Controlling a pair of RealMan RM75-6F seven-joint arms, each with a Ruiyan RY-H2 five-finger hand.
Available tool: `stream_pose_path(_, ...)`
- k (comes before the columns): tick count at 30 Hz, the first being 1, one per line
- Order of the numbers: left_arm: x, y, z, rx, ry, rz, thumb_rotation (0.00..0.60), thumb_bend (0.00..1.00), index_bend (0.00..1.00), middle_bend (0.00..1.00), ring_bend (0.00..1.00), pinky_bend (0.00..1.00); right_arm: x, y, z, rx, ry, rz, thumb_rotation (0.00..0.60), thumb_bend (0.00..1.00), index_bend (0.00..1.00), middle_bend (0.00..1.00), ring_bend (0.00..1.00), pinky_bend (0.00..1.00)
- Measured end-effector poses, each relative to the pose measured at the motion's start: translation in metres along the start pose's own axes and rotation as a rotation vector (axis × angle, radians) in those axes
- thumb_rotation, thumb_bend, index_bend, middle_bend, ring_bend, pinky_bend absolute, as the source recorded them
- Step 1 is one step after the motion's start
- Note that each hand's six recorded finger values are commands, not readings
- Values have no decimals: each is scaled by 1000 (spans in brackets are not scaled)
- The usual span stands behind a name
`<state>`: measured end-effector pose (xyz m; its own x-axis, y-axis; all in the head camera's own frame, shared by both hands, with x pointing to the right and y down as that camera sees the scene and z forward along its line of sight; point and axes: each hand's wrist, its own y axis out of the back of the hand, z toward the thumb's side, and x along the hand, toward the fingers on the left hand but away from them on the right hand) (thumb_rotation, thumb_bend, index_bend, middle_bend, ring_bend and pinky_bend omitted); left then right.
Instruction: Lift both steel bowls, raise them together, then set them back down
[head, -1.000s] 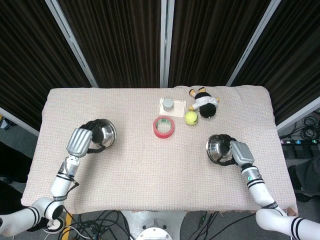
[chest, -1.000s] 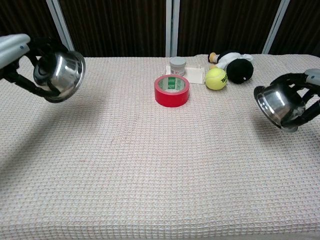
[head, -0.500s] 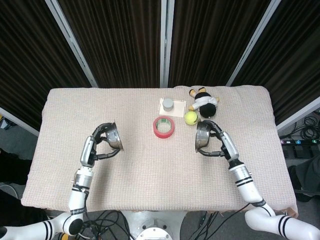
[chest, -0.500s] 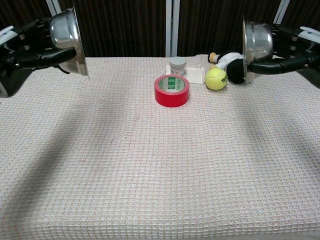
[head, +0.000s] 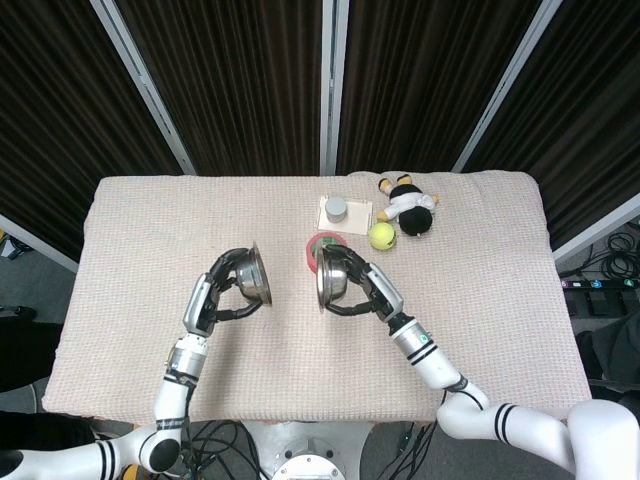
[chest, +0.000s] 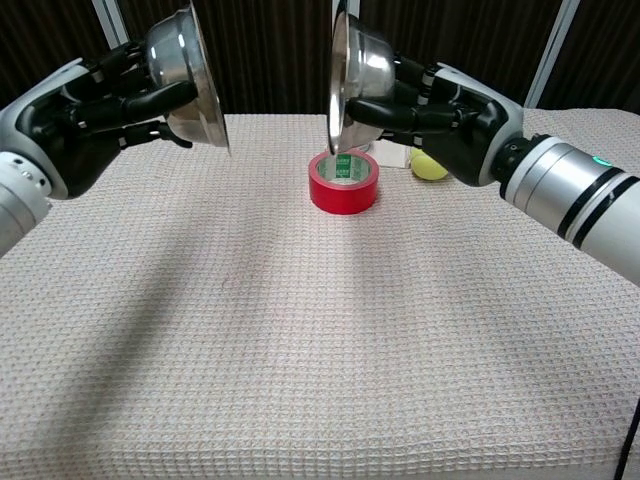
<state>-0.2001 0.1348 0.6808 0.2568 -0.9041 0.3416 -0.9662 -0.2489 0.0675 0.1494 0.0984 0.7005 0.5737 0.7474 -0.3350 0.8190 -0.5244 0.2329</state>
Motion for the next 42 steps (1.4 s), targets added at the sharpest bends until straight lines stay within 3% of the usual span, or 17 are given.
stream_pose_path(5, 1, -17, 2, 80, 0, -36, 600, 350, 396, 361, 344, 525, -15, -20, 2, -26, -5, 53, 600, 196, 452, 346, 274, 381)
stream_pose_path(15, 1, -42, 8, 82, -25, -60, 600, 350, 395, 361, 344, 525, -39, -55, 12, -85, 16, 139, 600, 195, 451, 344, 274, 381)
stream_pose_path(26, -5, 0, 14, 93, -44, 8, 600, 350, 395, 360, 345, 525, -29, -21, 11, -100, 11, 66, 600, 194, 451, 343, 274, 381)
stream_pose_path(36, 2, -31, 21, 63, -55, -83, 600, 350, 395, 360, 345, 525, -50, -62, 11, -85, -14, 177, 600, 195, 450, 343, 275, 381)
stream_pose_path(42, 3, -8, 22, 107, -61, -26, 600, 349, 395, 361, 347, 528, -36, -33, 15, -65, 11, 113, 600, 196, 450, 342, 274, 381)
